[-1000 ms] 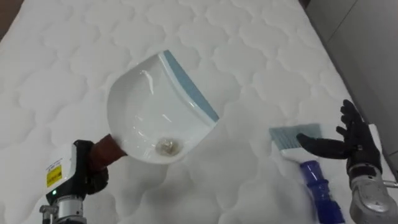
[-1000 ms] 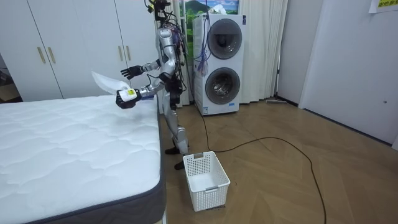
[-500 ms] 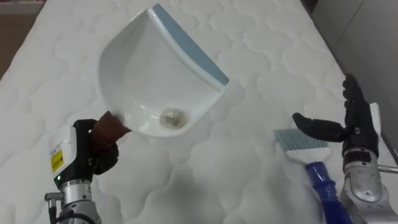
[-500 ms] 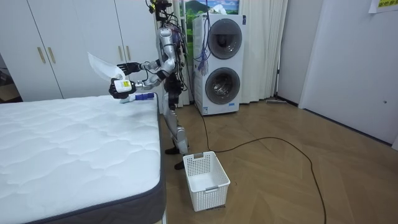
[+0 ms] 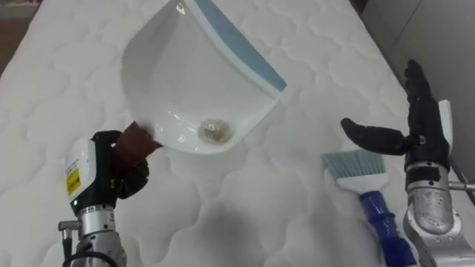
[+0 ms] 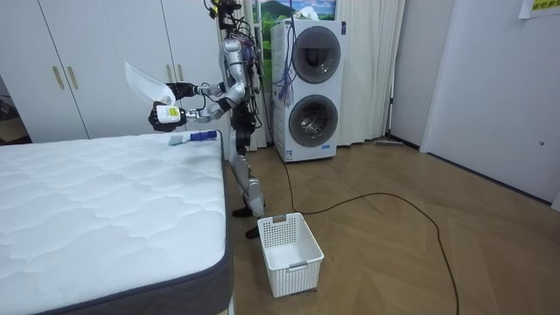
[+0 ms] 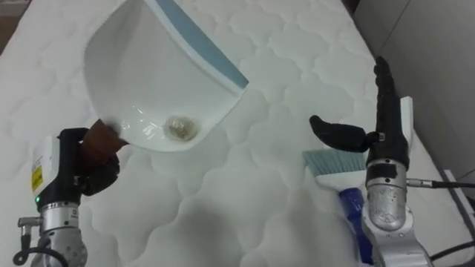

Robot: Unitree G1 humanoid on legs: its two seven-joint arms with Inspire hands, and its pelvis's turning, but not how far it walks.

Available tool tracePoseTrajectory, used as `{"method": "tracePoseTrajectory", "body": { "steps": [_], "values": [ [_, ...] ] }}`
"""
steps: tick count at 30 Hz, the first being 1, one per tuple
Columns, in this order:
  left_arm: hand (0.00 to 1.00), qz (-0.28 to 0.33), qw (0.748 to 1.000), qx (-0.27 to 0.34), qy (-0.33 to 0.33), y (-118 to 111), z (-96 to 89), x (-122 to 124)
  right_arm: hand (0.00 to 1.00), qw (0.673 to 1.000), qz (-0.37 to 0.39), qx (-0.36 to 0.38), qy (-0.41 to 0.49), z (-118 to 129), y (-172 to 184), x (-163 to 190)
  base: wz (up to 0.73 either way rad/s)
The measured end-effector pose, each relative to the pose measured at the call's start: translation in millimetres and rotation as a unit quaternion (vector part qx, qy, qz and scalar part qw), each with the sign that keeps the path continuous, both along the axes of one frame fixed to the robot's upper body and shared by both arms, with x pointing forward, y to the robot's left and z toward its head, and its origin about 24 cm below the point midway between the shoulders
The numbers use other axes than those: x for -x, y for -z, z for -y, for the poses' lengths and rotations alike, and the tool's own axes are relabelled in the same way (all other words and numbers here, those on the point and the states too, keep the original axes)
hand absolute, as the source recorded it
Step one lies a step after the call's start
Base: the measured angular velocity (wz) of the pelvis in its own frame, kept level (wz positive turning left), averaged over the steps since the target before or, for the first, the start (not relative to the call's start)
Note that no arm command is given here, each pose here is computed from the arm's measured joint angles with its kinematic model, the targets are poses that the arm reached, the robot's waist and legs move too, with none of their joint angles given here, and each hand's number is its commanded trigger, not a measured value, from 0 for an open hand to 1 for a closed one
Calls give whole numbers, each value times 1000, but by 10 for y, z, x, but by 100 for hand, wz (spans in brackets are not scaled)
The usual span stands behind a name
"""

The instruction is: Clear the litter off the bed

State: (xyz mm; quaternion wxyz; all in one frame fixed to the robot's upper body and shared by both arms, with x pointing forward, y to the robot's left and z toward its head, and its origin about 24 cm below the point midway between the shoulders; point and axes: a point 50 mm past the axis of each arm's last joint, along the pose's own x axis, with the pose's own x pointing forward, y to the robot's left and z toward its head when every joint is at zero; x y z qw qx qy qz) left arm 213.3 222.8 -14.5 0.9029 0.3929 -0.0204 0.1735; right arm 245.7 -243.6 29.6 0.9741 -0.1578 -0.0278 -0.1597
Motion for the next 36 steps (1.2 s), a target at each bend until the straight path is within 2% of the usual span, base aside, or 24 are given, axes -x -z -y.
{"method": "tracePoseTrajectory", "body": {
  "steps": [4, 9, 19, 22, 30, 36],
  "values": [
    [100, 6, 1000, 1, 1, -19, 4, -6, 0, 1000, -1, -11, 1, -40, 24, 1, 5],
    [100, 10, 1000, 2, 3, -36, 7, -13, 0, 1000, 3, -19, 11, -68, 38, 5, 62],
    [100, 17, 1000, 1, -6, -64, -38, -5, 0, 999, 19, -16, 42, 17, -13, 16, 80],
    [100, 10, 1000, 1, -16, -28, -85, 68, 0, 998, 36, 1, 45, -18, -43, 21, 84],
    [100, 1, 1000, 18, -18, 36, -12, 94, 0, 996, 40, 28, 75, 21, 36, 178, 130],
    [100, -2, 1000, 18, -21, 51, -12, 117, 0, 995, 66, 30, 74, 1, -30, 200, 66]
  ]
}}
